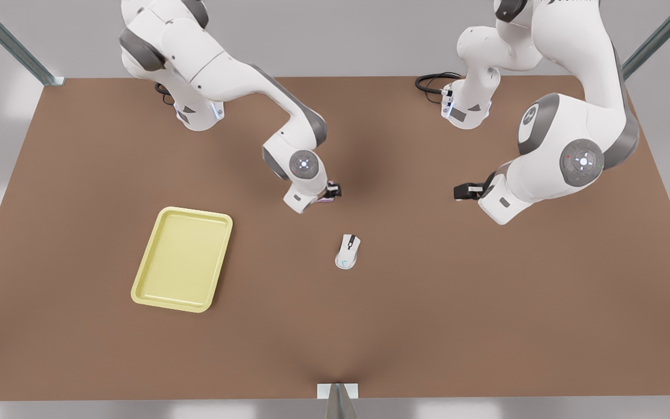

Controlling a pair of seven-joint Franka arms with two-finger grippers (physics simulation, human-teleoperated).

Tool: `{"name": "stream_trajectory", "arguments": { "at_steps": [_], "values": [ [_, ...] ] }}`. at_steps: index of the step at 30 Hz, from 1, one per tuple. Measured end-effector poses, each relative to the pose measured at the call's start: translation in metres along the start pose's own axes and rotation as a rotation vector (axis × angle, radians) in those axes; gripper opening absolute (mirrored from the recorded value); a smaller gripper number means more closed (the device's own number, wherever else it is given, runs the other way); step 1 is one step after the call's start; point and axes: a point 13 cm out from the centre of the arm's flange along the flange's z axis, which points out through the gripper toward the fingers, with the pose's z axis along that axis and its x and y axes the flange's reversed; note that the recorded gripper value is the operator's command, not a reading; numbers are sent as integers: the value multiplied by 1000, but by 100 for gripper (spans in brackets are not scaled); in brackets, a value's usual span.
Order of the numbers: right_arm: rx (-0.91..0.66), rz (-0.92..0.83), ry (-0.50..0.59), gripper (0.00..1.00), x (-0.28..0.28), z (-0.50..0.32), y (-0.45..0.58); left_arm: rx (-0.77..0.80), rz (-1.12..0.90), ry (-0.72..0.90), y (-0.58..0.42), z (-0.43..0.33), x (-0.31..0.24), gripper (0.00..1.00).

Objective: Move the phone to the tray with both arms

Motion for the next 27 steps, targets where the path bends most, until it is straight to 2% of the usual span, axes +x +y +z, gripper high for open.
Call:
{"name": "stream_trajectory", "arguments": {
  "at_steps": [8,16,27],
  "values": [
    [27,0,15,100,43,81,-4,-1,42,2,0,3,-2,100],
    [-5,-10,-38,100,31,97,16,1,70,-12,0,-1,-4,100],
    [20,-1,-28,100,42,124,4,-2,45,-140,34,-33,-30,100]
  ]
}}
